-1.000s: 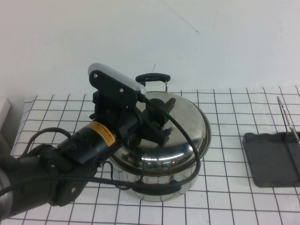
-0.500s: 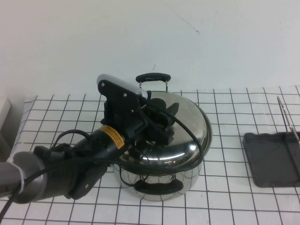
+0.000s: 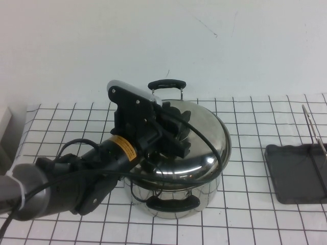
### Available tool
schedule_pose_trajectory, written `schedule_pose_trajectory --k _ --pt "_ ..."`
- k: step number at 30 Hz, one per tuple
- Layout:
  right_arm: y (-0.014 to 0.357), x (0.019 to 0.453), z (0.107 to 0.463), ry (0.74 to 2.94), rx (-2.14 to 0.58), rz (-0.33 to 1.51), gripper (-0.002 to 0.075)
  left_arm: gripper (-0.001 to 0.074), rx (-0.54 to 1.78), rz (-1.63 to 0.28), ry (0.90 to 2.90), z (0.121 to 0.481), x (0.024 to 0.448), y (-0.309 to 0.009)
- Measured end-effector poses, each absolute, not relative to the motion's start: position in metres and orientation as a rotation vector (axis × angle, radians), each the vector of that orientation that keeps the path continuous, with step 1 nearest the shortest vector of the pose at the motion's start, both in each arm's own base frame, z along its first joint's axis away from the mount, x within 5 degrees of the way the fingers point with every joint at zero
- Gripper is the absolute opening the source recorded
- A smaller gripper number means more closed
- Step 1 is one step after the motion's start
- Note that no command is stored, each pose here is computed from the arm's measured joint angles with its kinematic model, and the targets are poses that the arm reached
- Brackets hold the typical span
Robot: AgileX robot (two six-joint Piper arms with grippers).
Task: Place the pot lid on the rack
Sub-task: Open the pot
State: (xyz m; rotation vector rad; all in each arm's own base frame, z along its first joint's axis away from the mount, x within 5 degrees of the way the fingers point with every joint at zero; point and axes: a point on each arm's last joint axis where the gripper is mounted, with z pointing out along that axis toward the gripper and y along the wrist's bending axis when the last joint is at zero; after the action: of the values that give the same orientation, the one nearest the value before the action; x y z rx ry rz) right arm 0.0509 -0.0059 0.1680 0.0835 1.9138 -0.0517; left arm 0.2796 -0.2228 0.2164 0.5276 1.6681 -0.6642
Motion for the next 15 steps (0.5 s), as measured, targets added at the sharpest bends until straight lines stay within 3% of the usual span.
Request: schedule_pose_trajectory --k 1,7,15 --pt "-0.006 0.051 0.168 1.914 0.084 -0.052 -0.0003 0.0313 0.541 -0.664 1.659 0.219 0.279 -0.223" --pt "-0.006 0.051 0.168 1.914 0.084 -0.052 -0.0003 0.0318 0.637 -0.633 1.639 0.237 0.27 -0.22" --pt "-0.006 0.051 0.168 1.914 0.084 -0.052 -0.0003 0.0318 0.639 -0.708 1.404 0.307 0.242 -0.207"
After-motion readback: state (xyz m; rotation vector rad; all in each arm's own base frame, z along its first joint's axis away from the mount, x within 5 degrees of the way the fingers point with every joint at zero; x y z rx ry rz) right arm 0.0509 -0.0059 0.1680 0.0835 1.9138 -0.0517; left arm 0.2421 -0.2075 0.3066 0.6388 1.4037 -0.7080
